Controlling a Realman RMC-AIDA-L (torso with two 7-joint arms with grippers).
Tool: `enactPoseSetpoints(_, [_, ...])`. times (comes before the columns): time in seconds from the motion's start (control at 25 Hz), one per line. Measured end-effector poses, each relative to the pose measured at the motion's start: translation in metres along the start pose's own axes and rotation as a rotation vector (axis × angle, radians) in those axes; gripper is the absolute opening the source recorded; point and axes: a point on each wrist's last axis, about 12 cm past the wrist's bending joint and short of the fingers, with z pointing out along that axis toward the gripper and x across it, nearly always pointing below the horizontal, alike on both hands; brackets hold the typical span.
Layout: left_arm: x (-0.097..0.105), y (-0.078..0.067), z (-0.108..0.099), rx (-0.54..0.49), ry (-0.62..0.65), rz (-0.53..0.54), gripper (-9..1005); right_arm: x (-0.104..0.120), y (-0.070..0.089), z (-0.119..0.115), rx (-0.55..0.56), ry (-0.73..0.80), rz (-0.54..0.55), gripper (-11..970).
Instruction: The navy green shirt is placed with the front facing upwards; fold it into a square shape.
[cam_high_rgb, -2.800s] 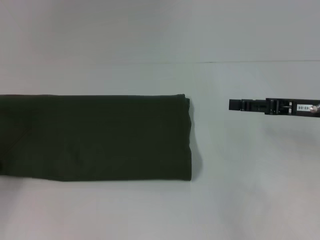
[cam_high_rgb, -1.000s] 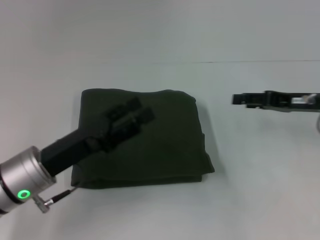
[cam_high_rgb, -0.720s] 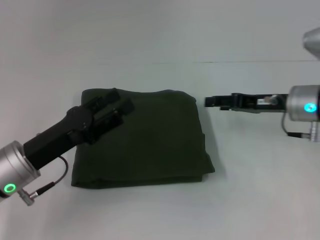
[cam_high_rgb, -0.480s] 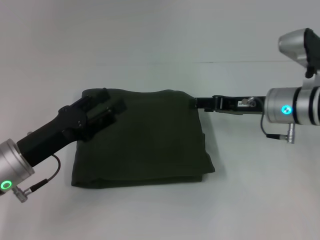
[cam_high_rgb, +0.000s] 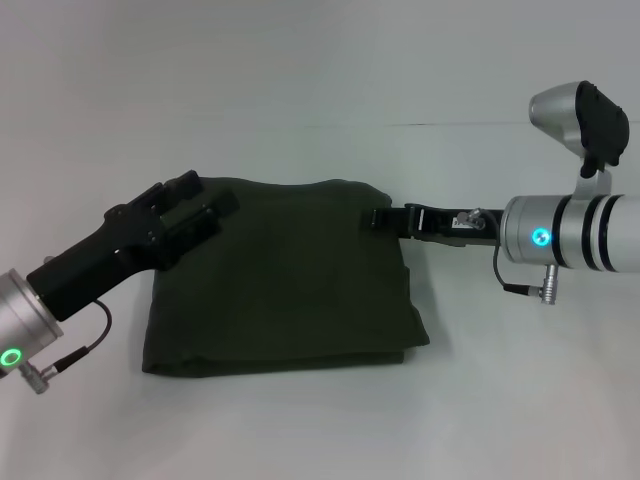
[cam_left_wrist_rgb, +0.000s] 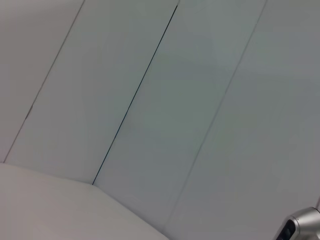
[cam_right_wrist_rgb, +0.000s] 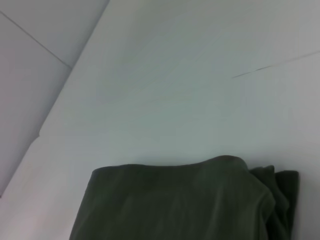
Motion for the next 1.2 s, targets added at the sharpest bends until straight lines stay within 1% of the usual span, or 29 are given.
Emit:
enactPoseSetpoints(0.56, [0.002, 0.005, 0.002, -0.043, 0.011, 0.004, 754, -0.007, 0.006, 0.006, -0.042, -0.127, 0.047, 656])
enactPoseSetpoints(0.68, [0.003, 0.005, 0.000, -0.050, 0.012, 0.004, 753, -0.010, 0.006, 0.006, -0.030, -0.143, 0.049, 651])
enactPoseSetpoints(0.92, [0.004, 0.005, 0.000, -0.052, 0.013, 0.002, 753, -0.021, 0.002, 0.003, 0.004, -0.179, 0.024, 640])
enactPoseSetpoints(1.08, [0.004, 0.005, 0.000, -0.054, 0.013, -0.001, 753, -0.032, -0.003, -0.006, 0.021, -0.209, 0.010, 634])
enactPoseSetpoints(1.2, [0.004, 0.005, 0.000, -0.057, 0.012, -0.002, 753, -0.035, -0.006, -0.012, 0.015, -0.214, 0.014, 628])
